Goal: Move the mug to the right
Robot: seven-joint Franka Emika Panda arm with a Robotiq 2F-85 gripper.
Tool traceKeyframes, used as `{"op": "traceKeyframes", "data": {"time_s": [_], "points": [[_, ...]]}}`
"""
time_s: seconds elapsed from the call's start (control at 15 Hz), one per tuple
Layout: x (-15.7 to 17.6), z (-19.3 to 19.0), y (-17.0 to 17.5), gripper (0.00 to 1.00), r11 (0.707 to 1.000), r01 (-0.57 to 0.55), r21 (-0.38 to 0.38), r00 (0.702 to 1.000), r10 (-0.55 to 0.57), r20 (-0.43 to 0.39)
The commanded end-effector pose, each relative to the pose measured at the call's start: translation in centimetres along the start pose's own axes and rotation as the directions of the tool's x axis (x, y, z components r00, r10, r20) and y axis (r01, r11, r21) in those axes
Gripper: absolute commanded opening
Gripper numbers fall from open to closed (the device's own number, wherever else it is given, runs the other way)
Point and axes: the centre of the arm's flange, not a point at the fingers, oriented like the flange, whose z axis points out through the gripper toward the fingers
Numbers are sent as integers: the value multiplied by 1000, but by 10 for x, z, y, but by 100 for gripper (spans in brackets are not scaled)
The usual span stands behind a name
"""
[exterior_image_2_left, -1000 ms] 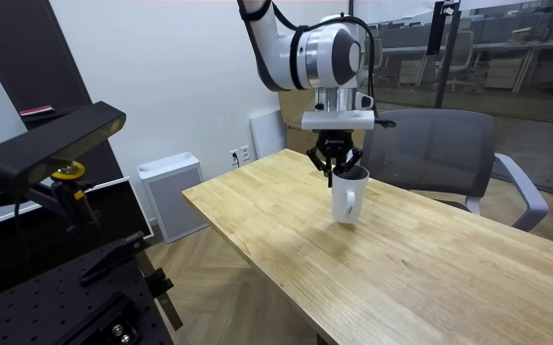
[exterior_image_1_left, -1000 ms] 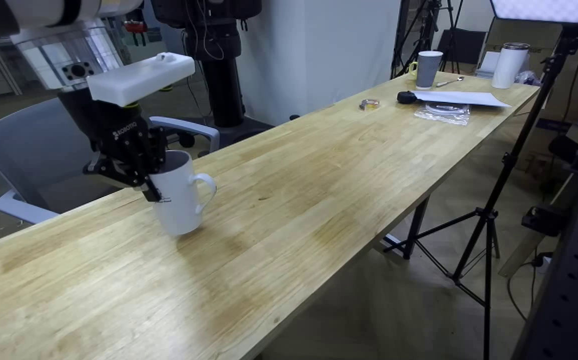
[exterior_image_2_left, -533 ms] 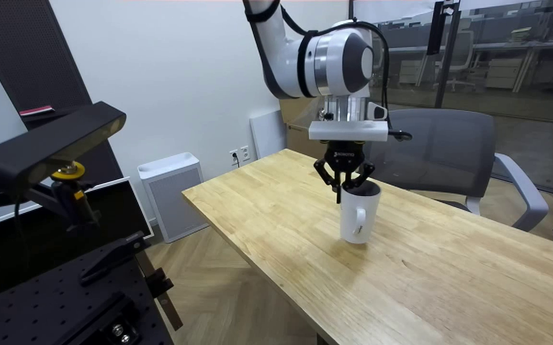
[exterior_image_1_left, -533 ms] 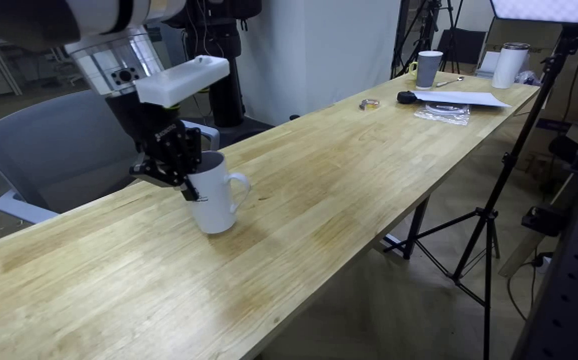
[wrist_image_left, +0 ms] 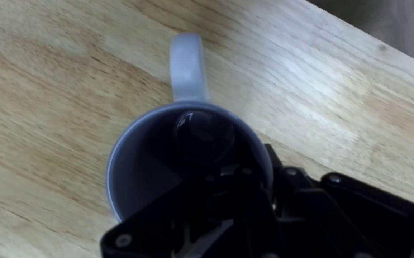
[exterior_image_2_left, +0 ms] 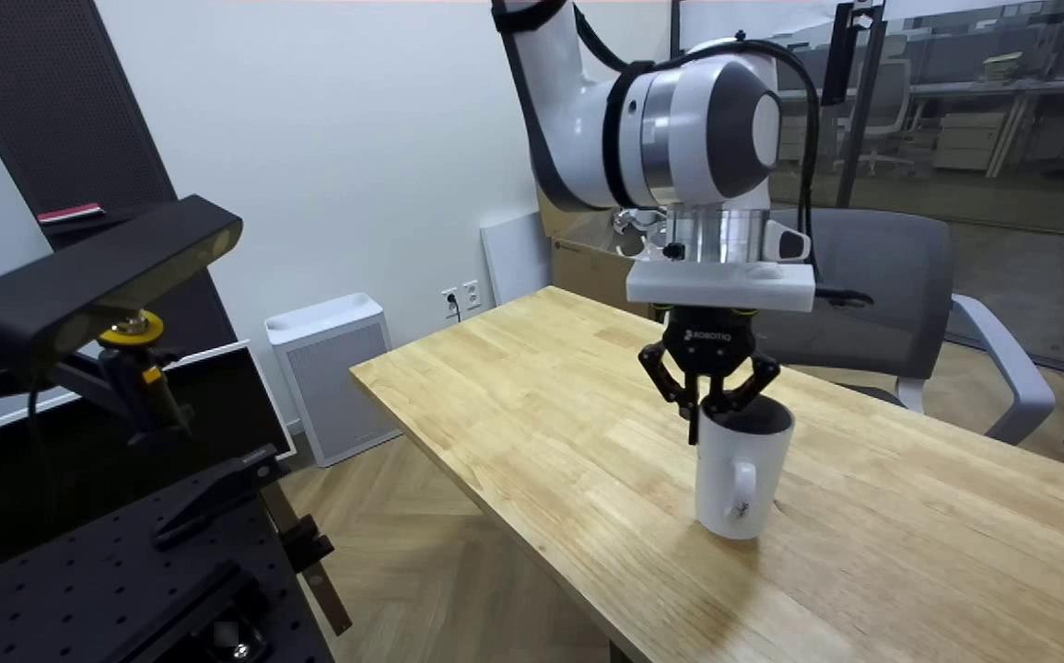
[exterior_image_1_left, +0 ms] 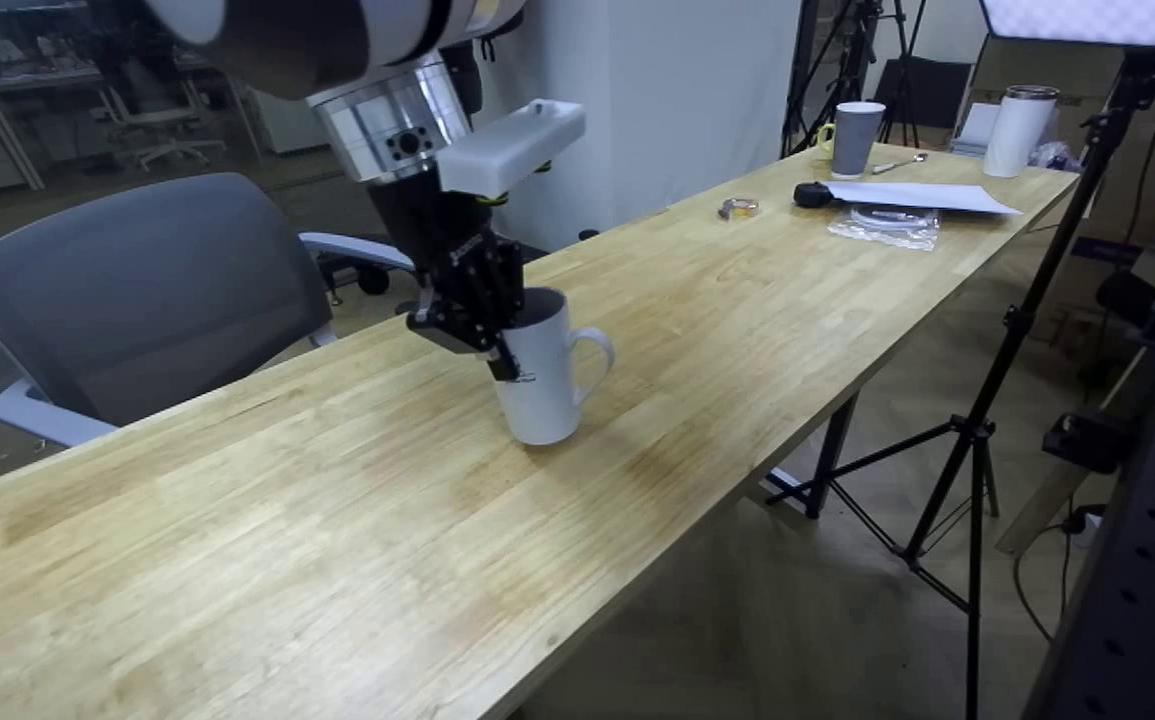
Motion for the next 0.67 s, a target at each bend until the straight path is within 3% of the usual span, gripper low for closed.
{"op": "traceKeyframes", "data": {"time_s": [0.0, 0.27, 0.6], "points": [[-40, -11, 18, 2, 997, -55, -60, 998, 56, 9], [-66, -7, 38, 2, 987, -95, -133, 995, 96, -1], [-86, -5, 43, 2, 976, -145, -160, 982, 123, -142]]}}
